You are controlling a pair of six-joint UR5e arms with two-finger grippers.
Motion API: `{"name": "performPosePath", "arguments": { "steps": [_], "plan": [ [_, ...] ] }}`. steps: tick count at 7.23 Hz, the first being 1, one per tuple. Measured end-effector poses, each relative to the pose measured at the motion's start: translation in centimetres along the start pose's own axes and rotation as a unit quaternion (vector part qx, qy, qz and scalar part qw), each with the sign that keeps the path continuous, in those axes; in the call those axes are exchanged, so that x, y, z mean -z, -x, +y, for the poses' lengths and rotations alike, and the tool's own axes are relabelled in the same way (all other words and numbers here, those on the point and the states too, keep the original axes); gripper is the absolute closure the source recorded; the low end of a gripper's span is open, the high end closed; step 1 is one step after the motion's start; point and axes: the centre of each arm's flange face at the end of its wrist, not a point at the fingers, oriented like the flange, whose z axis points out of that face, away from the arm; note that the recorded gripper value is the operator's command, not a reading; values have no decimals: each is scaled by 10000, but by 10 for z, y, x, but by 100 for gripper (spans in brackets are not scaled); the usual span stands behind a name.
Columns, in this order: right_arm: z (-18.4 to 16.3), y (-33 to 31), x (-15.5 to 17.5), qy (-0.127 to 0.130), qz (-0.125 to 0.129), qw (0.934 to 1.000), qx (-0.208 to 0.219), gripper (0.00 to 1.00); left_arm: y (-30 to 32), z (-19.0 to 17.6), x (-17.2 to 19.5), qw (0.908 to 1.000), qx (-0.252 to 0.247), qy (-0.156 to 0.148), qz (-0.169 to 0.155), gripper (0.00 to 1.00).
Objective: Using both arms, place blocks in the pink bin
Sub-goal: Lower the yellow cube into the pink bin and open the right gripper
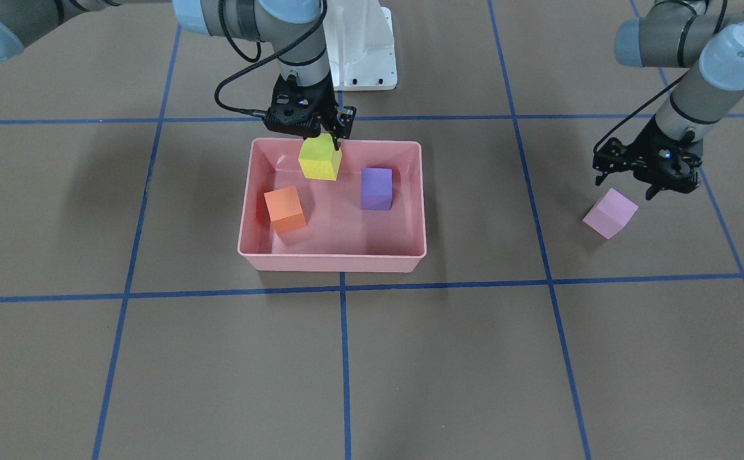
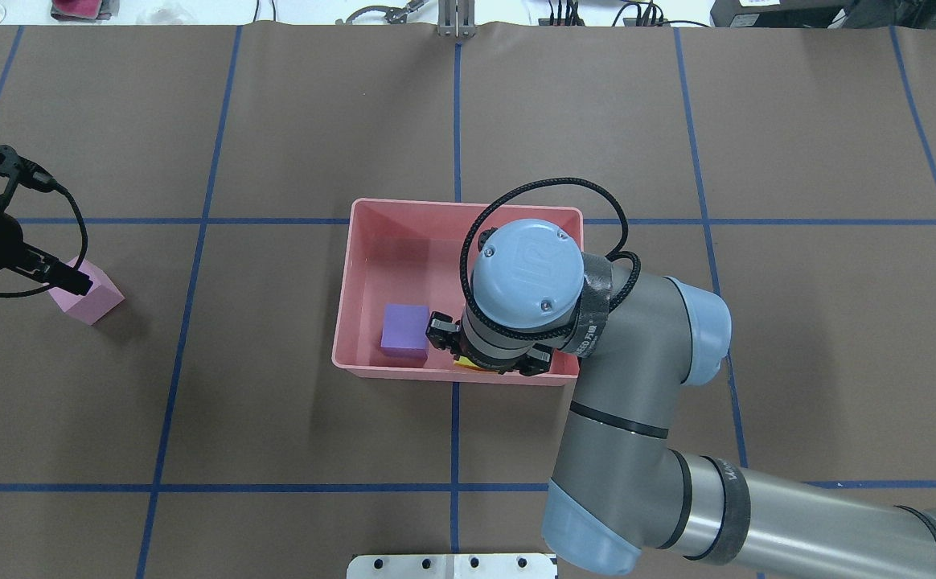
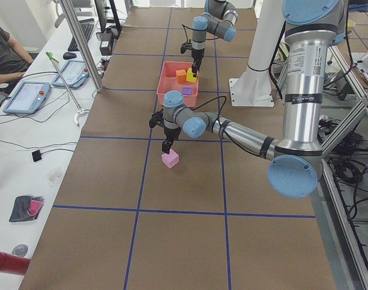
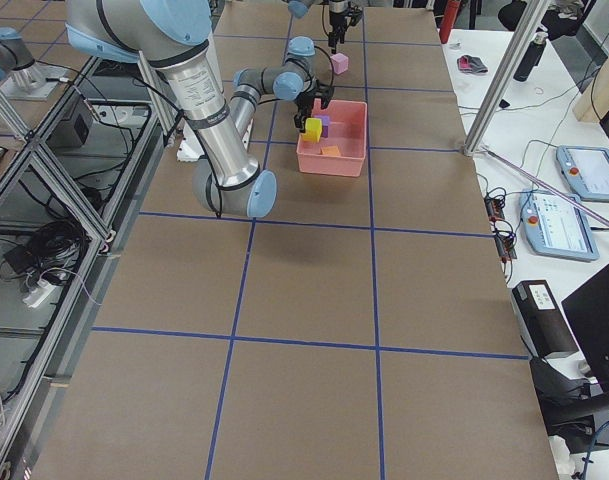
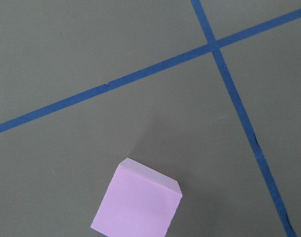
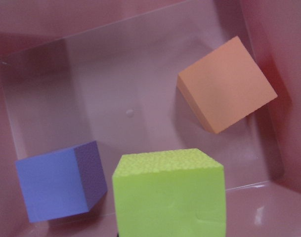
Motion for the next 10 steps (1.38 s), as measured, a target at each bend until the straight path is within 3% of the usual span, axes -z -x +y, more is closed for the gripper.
{"name": "performPosePath", "arguments": {
  "steps": [2,6,8,10],
  "plan": [
    [2,0,-1,8,-2,10000,18,1,8,-8,-19,9997,-213,127,-26,1],
    [-8,-9,16,-58,-126,9999,-16,1,20,-17,-46,9992,-181,343,-80,1],
    [-19,-18,15,-114,-74,9999,-82,1,8,-27,-46,9986,-216,409,252,1],
    [-24,-21,16,-141,-71,9998,-114,1,2,-28,-45,9954,-630,469,540,1]
  ]
}}
